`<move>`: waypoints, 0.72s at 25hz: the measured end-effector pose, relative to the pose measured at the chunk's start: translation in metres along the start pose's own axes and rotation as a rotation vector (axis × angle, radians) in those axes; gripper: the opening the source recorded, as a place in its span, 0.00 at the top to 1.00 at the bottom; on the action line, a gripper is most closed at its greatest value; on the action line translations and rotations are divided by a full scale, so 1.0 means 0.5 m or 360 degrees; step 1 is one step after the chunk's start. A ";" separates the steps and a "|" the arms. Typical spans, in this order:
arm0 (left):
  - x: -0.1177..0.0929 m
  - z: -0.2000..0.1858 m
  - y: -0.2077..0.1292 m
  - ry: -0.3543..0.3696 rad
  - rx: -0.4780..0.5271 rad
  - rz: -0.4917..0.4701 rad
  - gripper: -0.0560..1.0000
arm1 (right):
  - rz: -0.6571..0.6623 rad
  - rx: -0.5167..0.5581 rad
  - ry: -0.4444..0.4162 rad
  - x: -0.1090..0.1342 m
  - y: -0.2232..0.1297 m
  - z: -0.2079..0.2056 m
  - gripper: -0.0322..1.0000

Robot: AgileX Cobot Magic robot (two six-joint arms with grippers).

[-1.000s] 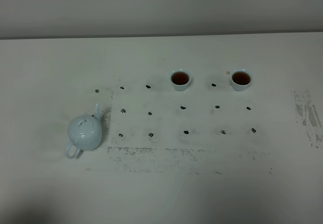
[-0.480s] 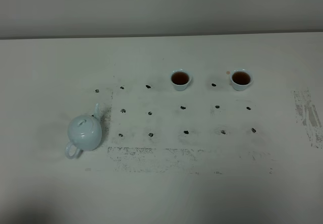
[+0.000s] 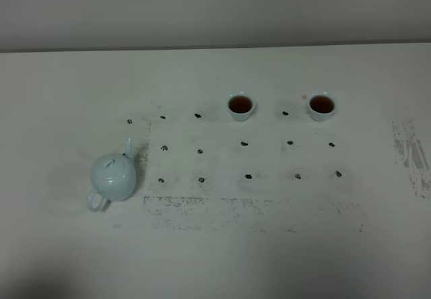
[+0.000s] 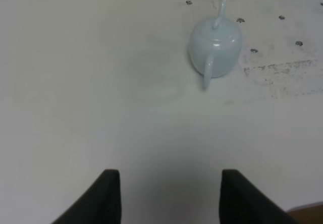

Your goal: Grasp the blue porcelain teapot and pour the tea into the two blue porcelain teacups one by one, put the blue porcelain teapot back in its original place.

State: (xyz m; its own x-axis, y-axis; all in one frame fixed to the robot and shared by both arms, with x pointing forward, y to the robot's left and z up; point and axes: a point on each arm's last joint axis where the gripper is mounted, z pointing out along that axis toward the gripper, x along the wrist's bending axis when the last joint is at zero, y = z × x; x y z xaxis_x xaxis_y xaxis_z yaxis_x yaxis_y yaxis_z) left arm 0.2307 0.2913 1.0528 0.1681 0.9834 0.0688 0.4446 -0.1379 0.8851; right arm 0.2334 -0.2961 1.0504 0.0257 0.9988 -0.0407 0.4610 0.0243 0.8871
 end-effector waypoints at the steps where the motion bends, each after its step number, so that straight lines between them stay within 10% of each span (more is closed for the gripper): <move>1: 0.000 0.000 0.000 0.0000 0.0000 0.0000 0.54 | 0.0000 0.0000 0.0000 0.000 0.000 0.000 0.41; 18: 0.000 0.000 0.000 0.0000 0.0000 0.0000 0.54 | 0.0000 0.0000 0.0000 0.000 0.000 0.000 0.41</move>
State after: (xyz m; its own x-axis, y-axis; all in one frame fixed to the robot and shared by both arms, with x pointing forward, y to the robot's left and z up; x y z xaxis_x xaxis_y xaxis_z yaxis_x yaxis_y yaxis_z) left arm 0.2307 0.2913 1.0528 0.1681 0.9834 0.0688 0.4446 -0.1379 0.8851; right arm 0.2334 -0.2961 1.0504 0.0257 0.9988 -0.0407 0.4610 0.0243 0.8871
